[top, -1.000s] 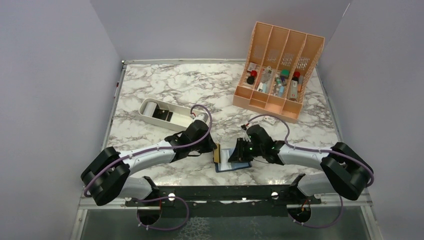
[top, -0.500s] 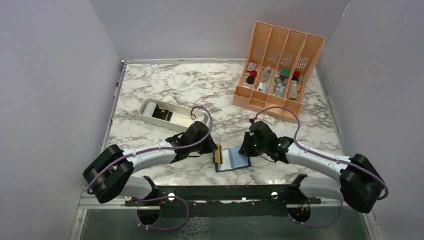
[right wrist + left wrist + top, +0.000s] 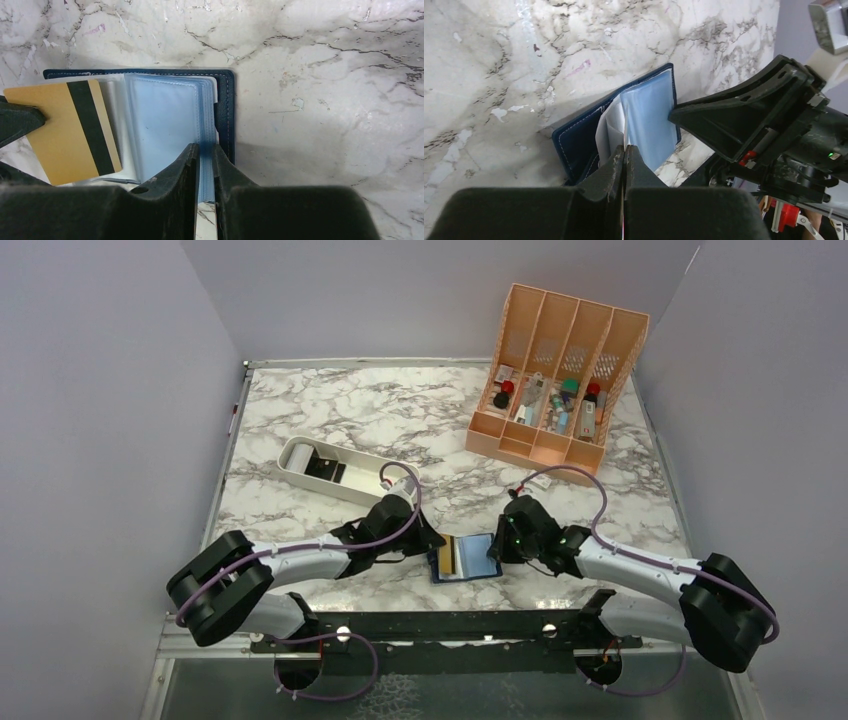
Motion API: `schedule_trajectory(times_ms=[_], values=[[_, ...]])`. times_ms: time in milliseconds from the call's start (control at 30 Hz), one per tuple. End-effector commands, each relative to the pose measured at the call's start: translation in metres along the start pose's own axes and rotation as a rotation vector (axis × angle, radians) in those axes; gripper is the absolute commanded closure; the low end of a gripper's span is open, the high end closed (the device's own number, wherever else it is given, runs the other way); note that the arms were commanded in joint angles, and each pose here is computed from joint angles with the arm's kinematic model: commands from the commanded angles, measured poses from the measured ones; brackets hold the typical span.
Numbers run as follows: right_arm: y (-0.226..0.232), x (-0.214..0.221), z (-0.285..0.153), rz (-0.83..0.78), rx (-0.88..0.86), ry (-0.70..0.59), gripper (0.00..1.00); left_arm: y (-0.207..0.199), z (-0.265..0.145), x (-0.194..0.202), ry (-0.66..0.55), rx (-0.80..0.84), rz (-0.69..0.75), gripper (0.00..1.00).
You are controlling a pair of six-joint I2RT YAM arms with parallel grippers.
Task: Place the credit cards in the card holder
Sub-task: Insert the credit card into the card holder.
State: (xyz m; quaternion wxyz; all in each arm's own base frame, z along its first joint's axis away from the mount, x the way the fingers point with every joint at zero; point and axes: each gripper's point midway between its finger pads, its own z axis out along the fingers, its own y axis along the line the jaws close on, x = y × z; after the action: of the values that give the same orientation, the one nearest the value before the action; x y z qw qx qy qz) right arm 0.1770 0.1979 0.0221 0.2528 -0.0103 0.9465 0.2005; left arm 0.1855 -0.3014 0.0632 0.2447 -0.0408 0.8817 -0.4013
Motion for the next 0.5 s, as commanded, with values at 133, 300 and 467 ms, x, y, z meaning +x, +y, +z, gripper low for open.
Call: schedule_trajectory(times_ms=[133, 300, 467], values=[[-0.018, 0.016, 0.001, 0.007, 0.061, 0.031, 0.81, -0.018, 0.004, -0.008, -0.048, 0.064, -0.022, 1.0], [-0.018, 0.016, 0.001, 0.01, 0.059, 0.033, 0.81, -0.017, 0.009, -0.003, -0.032, 0.062, -0.047, 1.0], [-0.015, 0.014, -0.001, 0.015, 0.054, 0.026, 0.81, -0.013, 0.016, 0.0, -0.024, 0.054, -0.086, 1.0]])
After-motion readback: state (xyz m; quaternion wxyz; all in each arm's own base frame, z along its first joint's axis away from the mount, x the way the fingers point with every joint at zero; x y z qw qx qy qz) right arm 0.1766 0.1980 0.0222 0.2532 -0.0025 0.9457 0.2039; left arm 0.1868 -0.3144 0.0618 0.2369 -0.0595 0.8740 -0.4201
